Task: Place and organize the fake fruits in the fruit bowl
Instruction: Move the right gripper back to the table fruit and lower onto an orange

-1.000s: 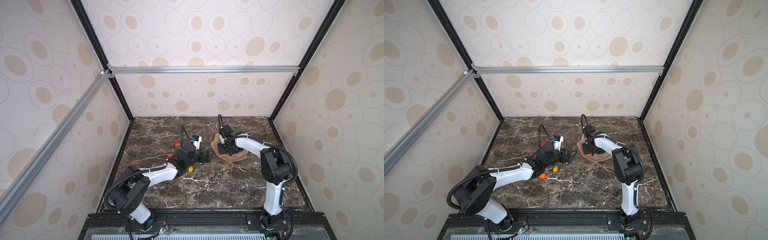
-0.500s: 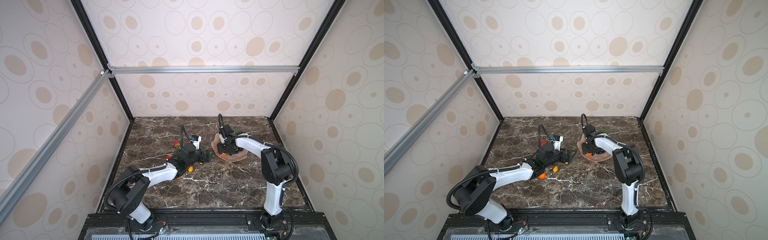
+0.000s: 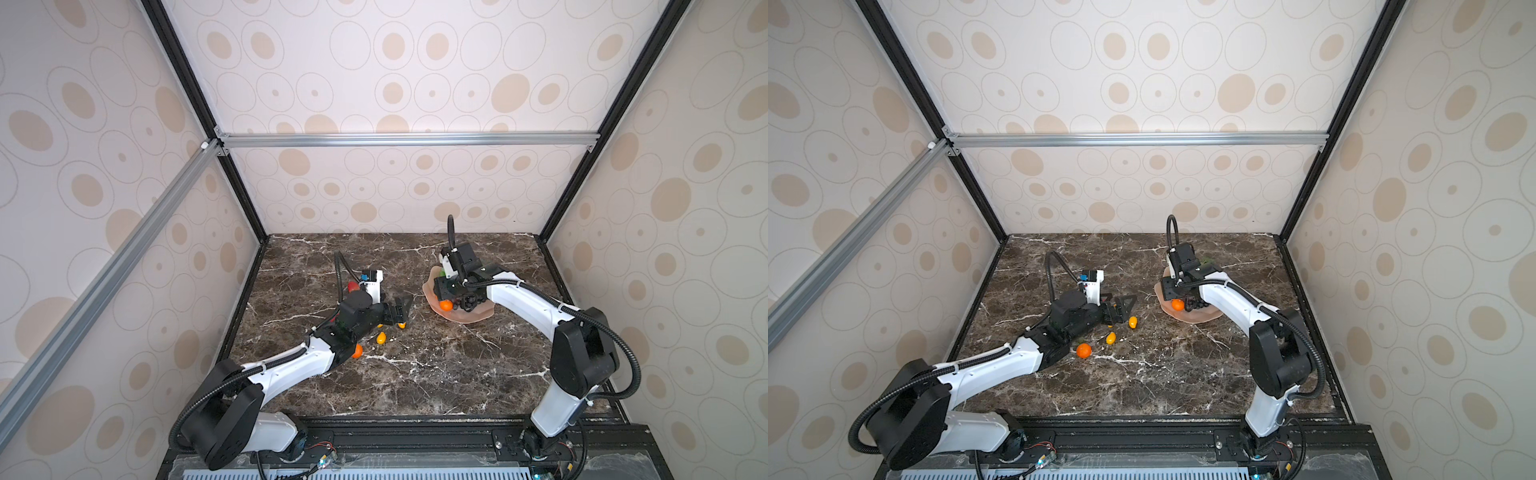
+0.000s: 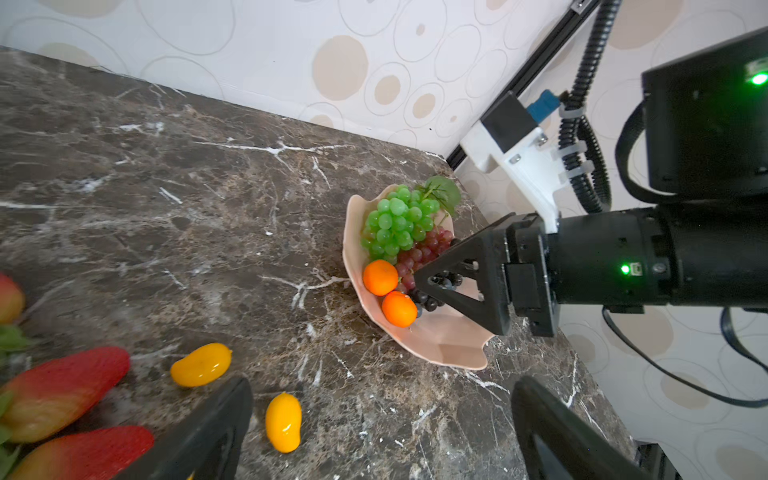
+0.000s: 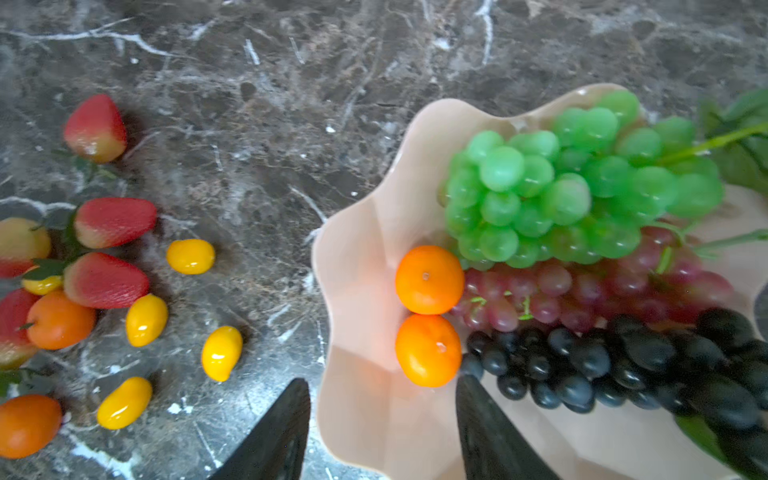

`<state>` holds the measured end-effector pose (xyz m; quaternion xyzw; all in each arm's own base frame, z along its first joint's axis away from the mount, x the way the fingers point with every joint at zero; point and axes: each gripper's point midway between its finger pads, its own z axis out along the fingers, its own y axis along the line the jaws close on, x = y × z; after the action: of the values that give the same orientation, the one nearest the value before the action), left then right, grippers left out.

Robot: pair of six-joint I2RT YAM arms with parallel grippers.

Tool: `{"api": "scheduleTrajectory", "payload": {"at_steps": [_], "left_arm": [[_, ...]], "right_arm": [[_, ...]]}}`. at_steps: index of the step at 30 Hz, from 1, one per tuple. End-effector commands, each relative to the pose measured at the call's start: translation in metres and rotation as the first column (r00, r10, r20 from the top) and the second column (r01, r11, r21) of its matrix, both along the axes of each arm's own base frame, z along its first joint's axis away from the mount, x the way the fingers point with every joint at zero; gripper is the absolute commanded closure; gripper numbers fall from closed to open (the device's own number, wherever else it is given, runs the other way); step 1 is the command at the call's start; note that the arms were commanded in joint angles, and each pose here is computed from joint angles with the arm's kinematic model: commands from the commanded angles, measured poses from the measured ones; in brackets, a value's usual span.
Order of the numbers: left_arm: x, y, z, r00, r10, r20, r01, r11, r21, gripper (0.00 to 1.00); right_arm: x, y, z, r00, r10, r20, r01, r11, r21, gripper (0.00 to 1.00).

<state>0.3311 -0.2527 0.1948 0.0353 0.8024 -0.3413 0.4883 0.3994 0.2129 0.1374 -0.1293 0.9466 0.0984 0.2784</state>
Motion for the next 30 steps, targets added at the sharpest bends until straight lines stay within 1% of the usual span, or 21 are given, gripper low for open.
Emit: {"api": "scheduleTrajectory", "payload": {"at_steps": [1, 8, 10, 14, 17, 19, 22, 27, 30], "left_arm": [[-0.001, 0.027, 0.0, 0.997, 0.071, -0.002, -0.071, 0.997, -0.007, 0.02], [-0.015, 0.083, 0.001, 0.98, 0.197, -0.013, -0.197, 0.98, 0.009, 0.02], [-0.02, 0.099, -0.005, 0.974, 0.223, -0.039, -0.222, 0.975, 0.013, 0.02], [-0.029, 0.119, -0.005, 0.965, 0.251, -0.077, -0.253, 0.968, -0.006, 0.02], [-0.033, 0.134, -0.001, 0.953, 0.282, -0.114, -0.283, 0.959, 0.007, 0.02], [-0.035, 0.146, 0.007, 0.944, 0.308, -0.116, -0.309, 0.951, 0.008, 0.02], [-0.038, 0.158, 0.013, 0.936, 0.324, -0.139, -0.325, 0.946, 0.017, 0.02], [-0.04, 0.173, 0.005, 0.917, 0.342, -0.207, -0.338, 0.939, 0.057, 0.02], [-0.042, 0.185, 0.005, 0.904, 0.361, -0.227, -0.358, 0.932, 0.055, 0.02]], "right_arm": [[-0.011, 0.036, 0.009, 0.995, 0.099, 0.011, -0.099, 0.994, 0.035, 0.41], [-0.035, 0.104, 0.009, 0.974, 0.228, 0.006, -0.228, 0.97, 0.083, 0.42], [-0.044, 0.12, 0.006, 0.966, 0.259, 0.006, -0.259, 0.962, 0.084, 0.42], [-0.06, 0.146, 0.001, 0.955, 0.296, -0.004, -0.295, 0.951, 0.096, 0.42], [-0.075, 0.165, -0.005, 0.943, 0.332, -0.029, -0.326, 0.936, 0.134, 0.42], [-0.087, 0.177, -0.007, 0.932, 0.36, -0.039, -0.35, 0.923, 0.16, 0.42], [-0.1, 0.19, -0.015, 0.92, 0.387, -0.053, -0.376, 0.914, 0.154, 0.42], [-0.118, 0.208, -0.027, 0.9, 0.429, -0.079, -0.417, 0.899, 0.135, 0.42], [-0.127, 0.218, -0.031, 0.887, 0.452, -0.09, -0.439, 0.889, 0.133, 0.43]]}}
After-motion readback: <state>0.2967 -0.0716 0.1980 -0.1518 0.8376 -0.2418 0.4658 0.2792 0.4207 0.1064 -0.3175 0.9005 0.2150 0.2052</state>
